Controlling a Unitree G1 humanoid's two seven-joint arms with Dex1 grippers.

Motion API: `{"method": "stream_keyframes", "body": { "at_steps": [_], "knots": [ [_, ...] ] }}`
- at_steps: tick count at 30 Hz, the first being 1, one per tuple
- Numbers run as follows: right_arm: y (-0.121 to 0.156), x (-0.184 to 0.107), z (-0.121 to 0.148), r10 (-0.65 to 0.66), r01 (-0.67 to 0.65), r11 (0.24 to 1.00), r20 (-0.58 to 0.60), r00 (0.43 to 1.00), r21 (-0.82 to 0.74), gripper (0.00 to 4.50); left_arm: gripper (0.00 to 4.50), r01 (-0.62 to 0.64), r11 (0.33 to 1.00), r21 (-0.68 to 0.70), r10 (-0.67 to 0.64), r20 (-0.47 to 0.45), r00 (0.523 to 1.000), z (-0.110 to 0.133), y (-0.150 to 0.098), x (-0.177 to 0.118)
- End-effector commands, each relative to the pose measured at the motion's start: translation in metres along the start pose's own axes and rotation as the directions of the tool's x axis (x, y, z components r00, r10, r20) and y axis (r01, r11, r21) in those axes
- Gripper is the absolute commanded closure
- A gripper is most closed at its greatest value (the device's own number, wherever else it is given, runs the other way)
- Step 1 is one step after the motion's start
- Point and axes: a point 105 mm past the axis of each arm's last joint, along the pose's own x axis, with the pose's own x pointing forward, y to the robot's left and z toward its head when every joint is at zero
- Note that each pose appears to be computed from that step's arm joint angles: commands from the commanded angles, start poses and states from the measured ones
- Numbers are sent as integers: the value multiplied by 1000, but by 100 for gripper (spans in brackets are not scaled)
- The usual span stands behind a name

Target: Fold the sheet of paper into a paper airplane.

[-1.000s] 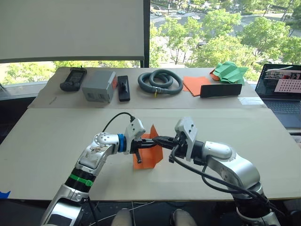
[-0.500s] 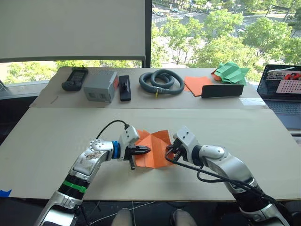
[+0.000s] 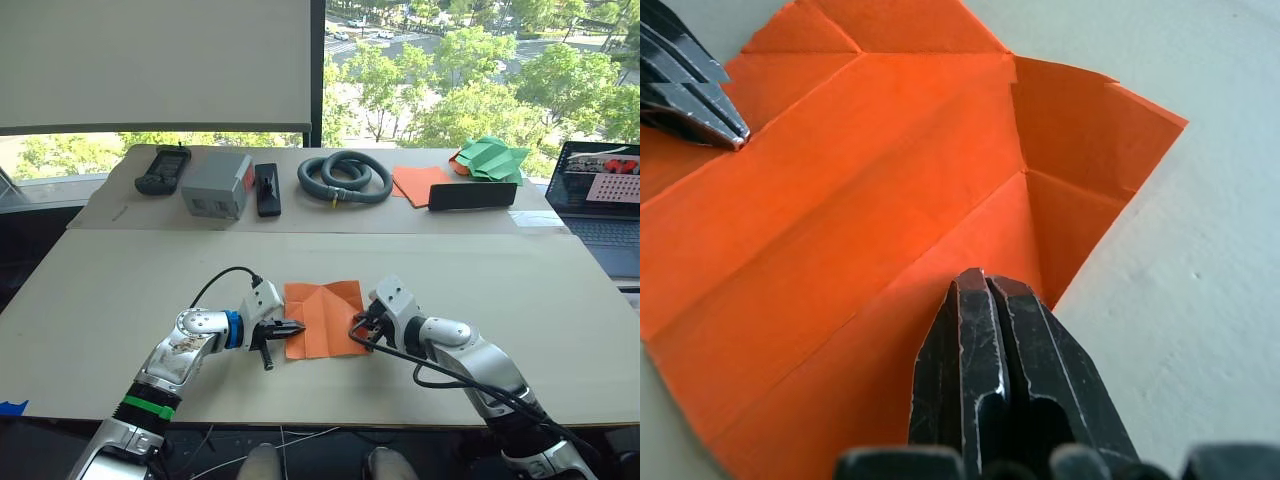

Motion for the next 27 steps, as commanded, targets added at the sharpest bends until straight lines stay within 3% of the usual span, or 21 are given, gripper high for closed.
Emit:
{"method": "stream_keyframes", "body": {
  "at_steps": [1, 2, 3, 9, 16, 20, 24, 27],
  "knots": [
    [-20, -2, 24, -87, 79, 995, 118, 989, 66, 448, 450, 2, 1000, -22, -3, -53, 999, -13, -2, 3],
    [-24, -2, 28, -103, 93, 992, 134, 986, 83, 448, 450, 2, 1000, -21, -3, -50, 999, -12, -2, 3],
    [-28, -1, 28, -126, 114, 989, 136, 983, 95, 390, 450, 2, 1000, -22, -3, -48, 999, -12, -1, 4],
    [-38, 4, 29, -168, 151, 981, 139, 976, 124, 197, 450, 4, 1000, -18, -5, -49, 999, -11, -2, 3],
    [-24, 9, 33, -99, 79, 990, 170, 980, 119, 197, 450, 2, 1000, -17, -3, -50, 999, -11, -2, 1],
    [-19, 10, 34, -71, 52, 993, 177, 982, 109, 306, 450, 1, 1000, -17, -2, -53, 999, -12, -3, 0],
    [-14, 11, 34, -52, 37, 996, 181, 982, 82, 447, 450, -2, 1000, -19, 1, -54, 999, -12, -3, -1],
    [-8, 10, 39, -23, 28, 999, 196, 980, -19, 447, 450, -6, 1000, -20, 5, -56, 998, -13, -2, -3]
  ]
}}
